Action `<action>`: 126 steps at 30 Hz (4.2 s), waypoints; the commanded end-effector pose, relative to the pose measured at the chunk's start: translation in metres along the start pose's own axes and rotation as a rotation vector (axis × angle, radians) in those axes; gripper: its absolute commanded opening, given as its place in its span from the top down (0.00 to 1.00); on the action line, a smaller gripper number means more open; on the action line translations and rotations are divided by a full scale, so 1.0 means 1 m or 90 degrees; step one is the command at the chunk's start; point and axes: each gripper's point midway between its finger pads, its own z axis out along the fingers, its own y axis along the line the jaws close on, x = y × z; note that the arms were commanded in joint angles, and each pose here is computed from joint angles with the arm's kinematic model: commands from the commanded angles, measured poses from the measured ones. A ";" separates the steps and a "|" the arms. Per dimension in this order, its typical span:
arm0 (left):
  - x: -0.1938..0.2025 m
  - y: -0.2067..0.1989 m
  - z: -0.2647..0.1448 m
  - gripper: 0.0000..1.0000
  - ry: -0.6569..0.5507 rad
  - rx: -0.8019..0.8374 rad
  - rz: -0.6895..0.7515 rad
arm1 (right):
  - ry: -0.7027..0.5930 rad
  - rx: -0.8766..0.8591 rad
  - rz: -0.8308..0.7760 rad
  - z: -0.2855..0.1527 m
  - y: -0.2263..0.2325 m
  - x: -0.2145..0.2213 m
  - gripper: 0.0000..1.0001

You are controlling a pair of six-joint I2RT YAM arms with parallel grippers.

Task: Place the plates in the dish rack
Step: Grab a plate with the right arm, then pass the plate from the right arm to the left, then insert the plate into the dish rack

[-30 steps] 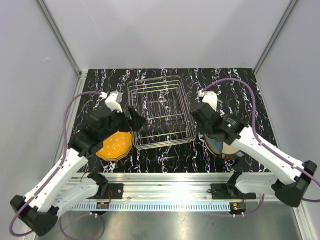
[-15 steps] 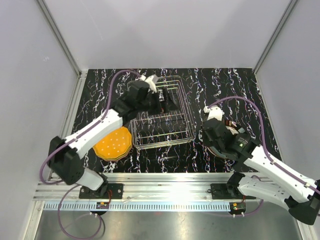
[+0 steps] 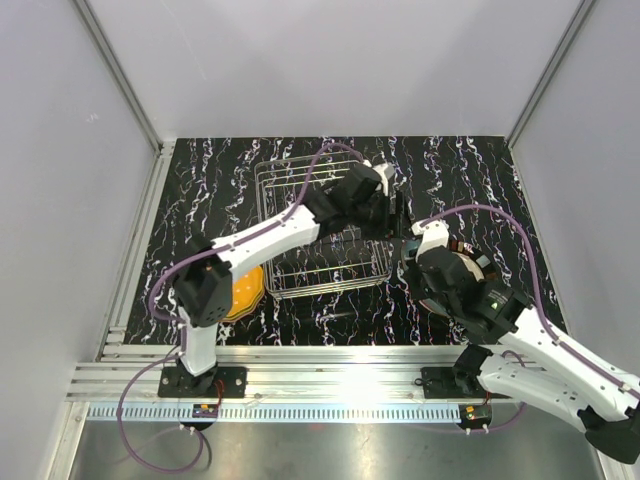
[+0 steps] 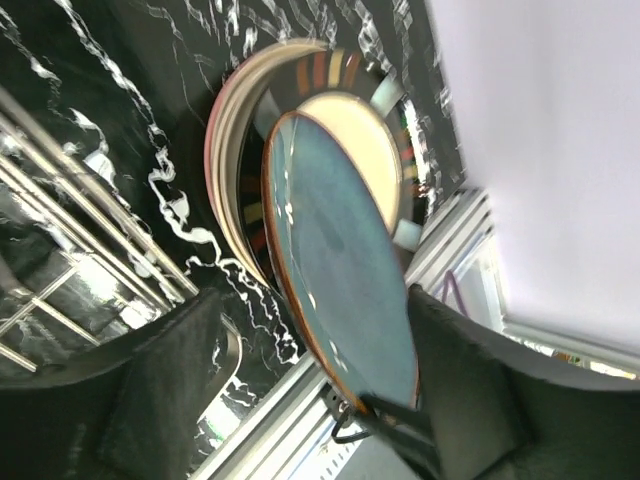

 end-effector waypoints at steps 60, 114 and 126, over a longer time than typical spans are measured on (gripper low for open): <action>-0.121 -0.022 -0.207 1.00 -0.307 -0.168 0.149 | -0.141 -0.005 0.056 -0.034 0.033 -0.060 0.33; -0.078 0.135 -0.341 1.00 -0.253 -0.765 0.183 | -0.152 0.128 0.017 -0.004 -0.005 -0.022 0.18; -0.076 0.153 -0.326 1.00 -0.223 -0.791 0.202 | -0.152 0.131 0.014 -0.002 -0.005 -0.021 0.16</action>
